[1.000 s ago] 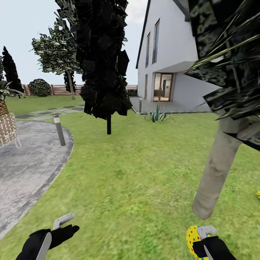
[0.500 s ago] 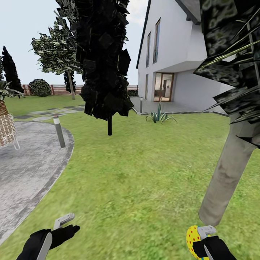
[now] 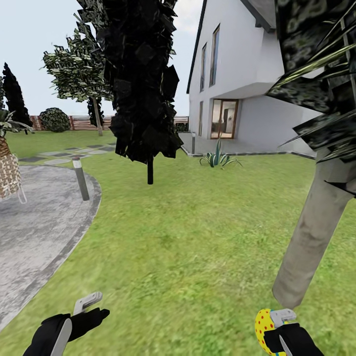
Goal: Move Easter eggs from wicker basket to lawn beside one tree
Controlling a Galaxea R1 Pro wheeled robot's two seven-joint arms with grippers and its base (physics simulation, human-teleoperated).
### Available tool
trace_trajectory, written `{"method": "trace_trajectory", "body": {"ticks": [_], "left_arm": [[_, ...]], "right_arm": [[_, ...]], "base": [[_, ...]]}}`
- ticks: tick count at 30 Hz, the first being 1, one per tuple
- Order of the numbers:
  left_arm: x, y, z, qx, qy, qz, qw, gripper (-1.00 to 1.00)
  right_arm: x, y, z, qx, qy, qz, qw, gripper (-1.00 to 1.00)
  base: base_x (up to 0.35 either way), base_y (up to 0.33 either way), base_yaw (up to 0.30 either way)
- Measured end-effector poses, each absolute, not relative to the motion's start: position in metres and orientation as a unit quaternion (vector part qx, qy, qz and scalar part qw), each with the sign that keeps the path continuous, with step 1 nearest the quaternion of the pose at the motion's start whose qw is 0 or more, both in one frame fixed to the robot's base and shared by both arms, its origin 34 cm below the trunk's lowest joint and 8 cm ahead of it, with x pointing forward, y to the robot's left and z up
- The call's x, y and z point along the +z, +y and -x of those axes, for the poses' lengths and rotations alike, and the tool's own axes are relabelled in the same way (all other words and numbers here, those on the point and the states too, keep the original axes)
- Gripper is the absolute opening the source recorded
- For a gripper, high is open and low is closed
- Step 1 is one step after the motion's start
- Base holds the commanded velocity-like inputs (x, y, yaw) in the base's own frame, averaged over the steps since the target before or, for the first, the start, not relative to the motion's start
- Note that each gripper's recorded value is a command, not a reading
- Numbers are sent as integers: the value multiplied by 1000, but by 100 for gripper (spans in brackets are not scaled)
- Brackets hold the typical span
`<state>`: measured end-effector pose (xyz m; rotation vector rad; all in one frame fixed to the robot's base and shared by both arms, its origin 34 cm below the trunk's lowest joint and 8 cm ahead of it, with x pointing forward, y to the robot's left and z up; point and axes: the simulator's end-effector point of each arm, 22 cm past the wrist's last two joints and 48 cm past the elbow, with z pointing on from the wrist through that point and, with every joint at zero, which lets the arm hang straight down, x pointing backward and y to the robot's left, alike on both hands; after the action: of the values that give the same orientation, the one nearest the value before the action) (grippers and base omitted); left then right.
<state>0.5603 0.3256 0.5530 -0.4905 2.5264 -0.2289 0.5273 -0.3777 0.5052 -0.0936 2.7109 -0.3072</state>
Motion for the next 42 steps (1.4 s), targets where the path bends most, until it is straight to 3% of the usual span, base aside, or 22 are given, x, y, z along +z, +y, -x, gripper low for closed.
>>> {"method": "trace_trajectory", "body": {"ticks": [7, 20, 42], "left_arm": [[541, 328, -560, -84, 939, 184, 279, 100], [513, 325, -554, -88, 939, 184, 277, 100], [467, 328, -545, -87, 939, 184, 278, 100]], "right_arm": [[491, -378, -525, -112, 972, 35, 205, -100], [465, -378, -521, -112, 972, 35, 206, -100], [416, -376, -510, -111, 972, 36, 203, -100]], "base": [[-1, 4, 0], [254, -64, 0], [5, 0, 0]]}}
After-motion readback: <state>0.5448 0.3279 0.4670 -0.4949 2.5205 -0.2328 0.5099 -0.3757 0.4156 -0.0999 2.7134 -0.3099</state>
